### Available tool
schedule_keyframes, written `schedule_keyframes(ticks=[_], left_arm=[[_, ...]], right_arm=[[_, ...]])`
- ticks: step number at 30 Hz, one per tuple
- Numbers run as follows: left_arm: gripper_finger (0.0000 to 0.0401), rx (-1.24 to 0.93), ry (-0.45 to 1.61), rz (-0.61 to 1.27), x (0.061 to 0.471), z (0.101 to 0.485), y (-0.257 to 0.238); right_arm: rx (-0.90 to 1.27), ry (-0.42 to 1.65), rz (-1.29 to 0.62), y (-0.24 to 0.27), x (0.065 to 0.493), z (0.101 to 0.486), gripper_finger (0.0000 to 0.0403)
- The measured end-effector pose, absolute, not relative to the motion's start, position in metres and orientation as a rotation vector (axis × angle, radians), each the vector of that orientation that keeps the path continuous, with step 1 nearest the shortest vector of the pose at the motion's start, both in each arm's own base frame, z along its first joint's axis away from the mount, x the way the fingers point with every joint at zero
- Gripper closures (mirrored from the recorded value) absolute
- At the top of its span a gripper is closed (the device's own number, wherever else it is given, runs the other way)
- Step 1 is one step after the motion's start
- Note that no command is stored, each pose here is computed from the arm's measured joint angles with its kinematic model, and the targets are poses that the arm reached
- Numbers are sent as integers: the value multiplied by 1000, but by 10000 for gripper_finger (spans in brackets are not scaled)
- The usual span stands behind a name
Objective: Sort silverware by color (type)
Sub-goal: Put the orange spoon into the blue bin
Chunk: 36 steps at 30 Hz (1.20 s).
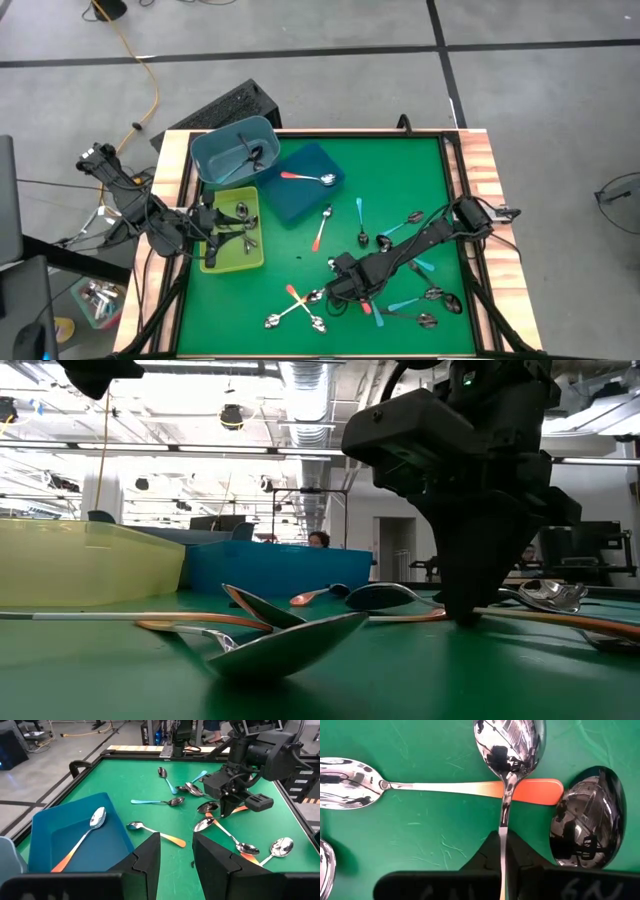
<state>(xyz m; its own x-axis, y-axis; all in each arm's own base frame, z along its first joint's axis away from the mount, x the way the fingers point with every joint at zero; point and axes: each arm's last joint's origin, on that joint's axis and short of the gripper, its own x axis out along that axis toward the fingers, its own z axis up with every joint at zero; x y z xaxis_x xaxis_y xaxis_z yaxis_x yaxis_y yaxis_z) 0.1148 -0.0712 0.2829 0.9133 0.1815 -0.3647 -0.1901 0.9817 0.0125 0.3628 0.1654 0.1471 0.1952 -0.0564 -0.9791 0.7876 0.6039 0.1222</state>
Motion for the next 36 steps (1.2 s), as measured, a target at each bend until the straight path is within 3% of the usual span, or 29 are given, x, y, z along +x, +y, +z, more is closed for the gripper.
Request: schedule_keyframes(ticks=[11,22,36], left_arm=[[300,-22,373,192,115,283,-71],[300,-22,373,193,115,283,-71],[301,-31,372,194,115,283,-71]], right_arm=[[673,1227,-648,169,366,155,393],[566,1179,-619,167,379,192,394],[464,1062,-458,129,414,207,394]])
